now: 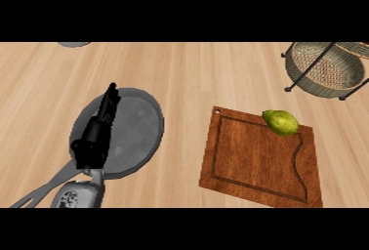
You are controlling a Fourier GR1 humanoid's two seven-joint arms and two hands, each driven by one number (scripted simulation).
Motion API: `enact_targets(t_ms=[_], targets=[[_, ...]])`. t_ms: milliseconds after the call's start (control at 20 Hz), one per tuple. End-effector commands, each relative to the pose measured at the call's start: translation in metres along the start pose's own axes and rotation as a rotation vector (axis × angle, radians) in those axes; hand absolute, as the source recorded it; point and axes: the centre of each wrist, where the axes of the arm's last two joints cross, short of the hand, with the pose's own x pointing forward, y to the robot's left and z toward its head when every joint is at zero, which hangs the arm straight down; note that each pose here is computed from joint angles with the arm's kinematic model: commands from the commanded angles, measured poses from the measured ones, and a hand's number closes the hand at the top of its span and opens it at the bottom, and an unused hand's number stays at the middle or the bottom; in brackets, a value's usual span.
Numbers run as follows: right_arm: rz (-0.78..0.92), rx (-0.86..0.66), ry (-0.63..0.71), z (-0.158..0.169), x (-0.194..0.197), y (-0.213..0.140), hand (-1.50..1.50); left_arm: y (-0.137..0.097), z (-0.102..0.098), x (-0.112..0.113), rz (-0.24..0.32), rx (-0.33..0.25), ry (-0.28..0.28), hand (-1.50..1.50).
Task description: Pick the cupcake from the cutting board and place it in the tiered basket
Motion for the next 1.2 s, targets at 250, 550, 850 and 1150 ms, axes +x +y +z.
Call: enact_targets(t_ms=[250,550,850,1150], targets=[[-0.363,-0.196,0.063,-0.01,-0.029,-0.038,-1.5,0.007,0.003,-0.001,-0.012,0.027,-0.008,0.0],[-0.476,-0.264,0.214,-0.016,-0.103,-0.064,-1.5,0.012,-0.005,0.004,-0.02,0.03,0.015,0.0],[-0.592,-0.279,0.205,0.006,-0.188,-0.104,-1.5,0.024,0.007,-0.004,-0.019,0.067,0.029,0.0],[-0.607,-0.236,0.194,0.048,-0.289,-0.113,-1.5,0.031,0.003,-0.008,-0.017,0.074,0.031,0.0]])
